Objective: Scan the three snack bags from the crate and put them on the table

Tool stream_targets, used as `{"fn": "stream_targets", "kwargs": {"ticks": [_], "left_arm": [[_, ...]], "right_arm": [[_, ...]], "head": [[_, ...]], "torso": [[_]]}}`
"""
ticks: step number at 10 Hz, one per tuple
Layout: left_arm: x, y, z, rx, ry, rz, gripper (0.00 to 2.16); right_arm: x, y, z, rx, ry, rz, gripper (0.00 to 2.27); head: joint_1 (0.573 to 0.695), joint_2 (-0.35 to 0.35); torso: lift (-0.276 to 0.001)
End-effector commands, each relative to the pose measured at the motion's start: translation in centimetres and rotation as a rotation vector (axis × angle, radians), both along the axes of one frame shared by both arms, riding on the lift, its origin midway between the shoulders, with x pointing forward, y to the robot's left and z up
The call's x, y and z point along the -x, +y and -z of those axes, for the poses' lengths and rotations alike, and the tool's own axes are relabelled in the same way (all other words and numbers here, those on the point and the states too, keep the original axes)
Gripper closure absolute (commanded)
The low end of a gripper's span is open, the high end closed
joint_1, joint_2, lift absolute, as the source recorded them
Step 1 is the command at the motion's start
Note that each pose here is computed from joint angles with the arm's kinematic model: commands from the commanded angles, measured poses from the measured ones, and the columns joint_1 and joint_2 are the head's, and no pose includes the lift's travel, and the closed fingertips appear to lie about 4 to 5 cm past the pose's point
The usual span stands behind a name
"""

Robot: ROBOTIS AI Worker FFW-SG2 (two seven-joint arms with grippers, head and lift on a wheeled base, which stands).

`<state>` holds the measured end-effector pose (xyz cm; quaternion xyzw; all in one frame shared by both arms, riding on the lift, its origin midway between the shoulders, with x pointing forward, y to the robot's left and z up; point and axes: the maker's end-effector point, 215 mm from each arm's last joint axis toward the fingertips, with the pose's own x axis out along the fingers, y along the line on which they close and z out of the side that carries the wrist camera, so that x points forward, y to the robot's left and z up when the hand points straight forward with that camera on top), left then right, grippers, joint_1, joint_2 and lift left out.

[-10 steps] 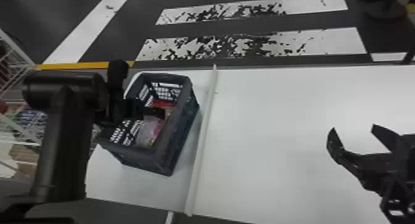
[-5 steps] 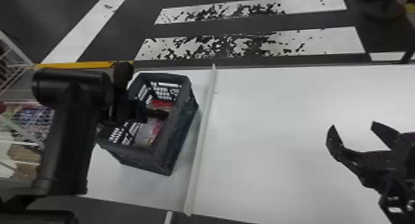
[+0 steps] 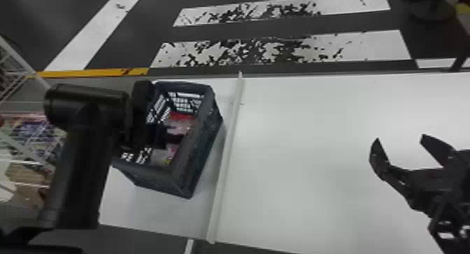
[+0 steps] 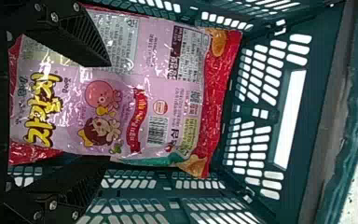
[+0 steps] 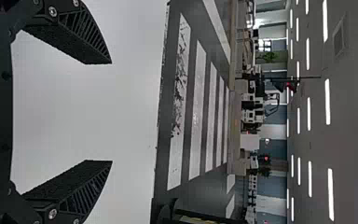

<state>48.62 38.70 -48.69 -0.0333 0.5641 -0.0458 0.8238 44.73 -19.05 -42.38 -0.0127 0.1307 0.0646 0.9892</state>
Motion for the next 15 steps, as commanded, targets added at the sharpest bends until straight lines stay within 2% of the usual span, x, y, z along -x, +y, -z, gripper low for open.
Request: {"fn": "stream_targets", "kwargs": {"ticks": [1, 4, 5, 6, 7, 8, 9, 10, 12, 15], "left_arm": [[0.2, 0.2, 0.5, 0.007, 0.004, -0.001, 0.20], [0.9, 0.3, 1.4, 0.041, 0.022, -0.010, 0.21], [1.3, 0.6, 1.9, 0.052, 0.028, -0.018, 0.37], [2.1, 0.9, 2.5, 0.078, 0.037, -0.035, 0.67], [2.4, 1.2, 2.7, 0.074, 0.038, -0.034, 1.28], [3.0, 1.5, 2.9, 0.086, 0.036, -0.052, 1.75], [3.4, 1.5, 2.9, 0.102, 0.032, -0.067, 1.84], [3.4, 1.4, 2.5, 0.086, 0.022, -0.061, 1.92], [4.0, 1.7, 1.4, 0.045, -0.029, -0.061, 1.92], [5.0, 2.5, 0.8, -0.052, -0.072, -0.062, 1.92]], "right_arm": [[0.1, 0.1, -0.1, -0.002, -0.007, -0.001, 0.13], [0.1, 0.5, -0.6, -0.006, -0.024, -0.008, 0.13], [0.1, 0.5, -0.8, -0.006, -0.031, -0.011, 0.13], [0.1, 0.6, -1.1, -0.008, -0.044, -0.016, 0.13], [0.0, 0.7, -1.4, -0.009, -0.052, -0.018, 0.13], [0.2, 0.7, -1.3, -0.010, -0.050, -0.018, 0.13], [0.4, 0.7, -1.1, -0.014, -0.046, -0.018, 0.13], [0.7, 0.9, -1.1, -0.017, -0.047, -0.021, 0.13], [1.3, 1.1, -1.5, -0.024, -0.054, -0.022, 0.13], [1.9, 1.2, -1.5, -0.028, -0.053, -0.022, 0.13]], "head": [[0.695, 0.231], [0.695, 0.237], [0.695, 0.240], [0.695, 0.244], [0.695, 0.246], [0.695, 0.253], [0.695, 0.260], [0.695, 0.265], [0.695, 0.273], [0.695, 0.293]], "torso": [[-0.094], [-0.094], [-0.094], [-0.094], [-0.094], [-0.094], [-0.094], [-0.094], [-0.094], [-0.094]]}}
